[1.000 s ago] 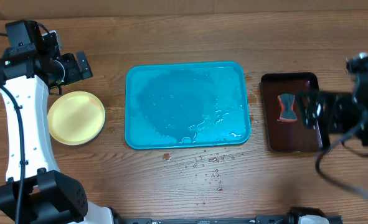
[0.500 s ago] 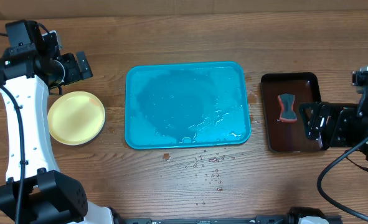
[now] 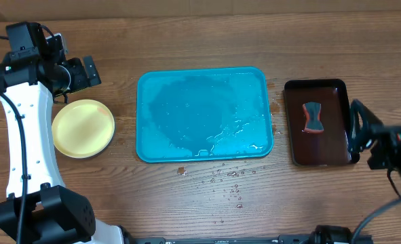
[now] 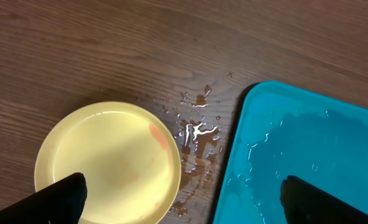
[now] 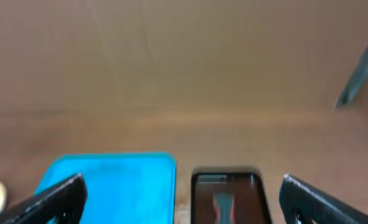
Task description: Clean dirty plates on tray and stack at the side
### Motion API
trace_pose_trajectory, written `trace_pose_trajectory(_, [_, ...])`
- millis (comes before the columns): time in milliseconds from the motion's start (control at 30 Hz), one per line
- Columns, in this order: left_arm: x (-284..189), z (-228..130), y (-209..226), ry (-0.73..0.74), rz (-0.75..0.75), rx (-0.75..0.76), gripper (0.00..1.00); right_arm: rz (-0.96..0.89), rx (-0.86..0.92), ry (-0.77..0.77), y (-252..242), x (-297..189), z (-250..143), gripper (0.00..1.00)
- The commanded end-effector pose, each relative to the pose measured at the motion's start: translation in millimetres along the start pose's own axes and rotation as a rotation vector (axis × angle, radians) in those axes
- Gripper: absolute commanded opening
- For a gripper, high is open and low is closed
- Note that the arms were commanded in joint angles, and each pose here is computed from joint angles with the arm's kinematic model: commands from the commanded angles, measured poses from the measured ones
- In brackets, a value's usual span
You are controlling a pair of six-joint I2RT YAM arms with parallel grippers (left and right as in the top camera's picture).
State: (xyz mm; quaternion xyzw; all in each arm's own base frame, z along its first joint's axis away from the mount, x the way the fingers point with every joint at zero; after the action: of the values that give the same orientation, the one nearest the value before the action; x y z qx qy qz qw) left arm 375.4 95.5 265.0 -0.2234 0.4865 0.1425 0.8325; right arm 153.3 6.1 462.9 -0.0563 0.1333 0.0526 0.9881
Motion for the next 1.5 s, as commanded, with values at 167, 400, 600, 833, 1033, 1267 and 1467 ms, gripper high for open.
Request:
trace_pose_trajectory(167, [2.0, 0.1, -1.4, 0.005, -0.007, 0.023, 1.00, -0.061, -0.038, -0.210, 0.8, 30.7, -60.2, 1.00])
trace_pose_trajectory(400, [2.0, 0.1, -1.4, 0.005, -0.007, 0.023, 1.00, -0.080, -0.059, -0.347, 6.9, 62.4, -135.7, 1.00])
trace_pose_trajectory(600, [2.0, 0.1, -1.4, 0.005, -0.007, 0.023, 1.00, -0.084, -0.071, -0.422, 12.2, 76.5, -182.4, 1.00])
trace_pose_trajectory(833, [2.0, 0.2, -1.4, 0.005, -0.007, 0.023, 1.00, -0.085, -0.072, -0.428, 15.5, 88.9, -218.7, 1.00])
trace_pose_trajectory(1033, [2.0, 0.1, -1.4, 0.005, -0.007, 0.023, 1.00, -0.081, -0.069, -0.403, 16.6, 94.5, -232.2, 1.00])
trace_pose_trajectory(1267, [2.0, 0.2, -1.4, 0.005, -0.007, 0.023, 1.00, -0.061, -0.055, -0.328, 19.5, 105.1, -256.8, 1.00])
trace_pose_trajectory(1467, [2.0, 0.1, -1.4, 0.005, -0.007, 0.023, 1.00, 0.024, 0.004, -0.273, 28.6, 108.6, -267.3, 1.00])
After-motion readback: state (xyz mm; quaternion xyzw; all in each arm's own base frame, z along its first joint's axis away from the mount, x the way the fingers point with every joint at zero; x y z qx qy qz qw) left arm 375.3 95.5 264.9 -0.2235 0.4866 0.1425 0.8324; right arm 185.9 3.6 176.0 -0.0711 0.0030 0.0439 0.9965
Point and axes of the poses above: each gripper's point midway between its finger pads, its own x axis out along the fingers, its own y axis along the line the jaws close on, z = x × y, the point moved 6 cm from there along -x, back along the fingers, and after that the axes turned 11 degrees about -x, right-handed, at the moved point
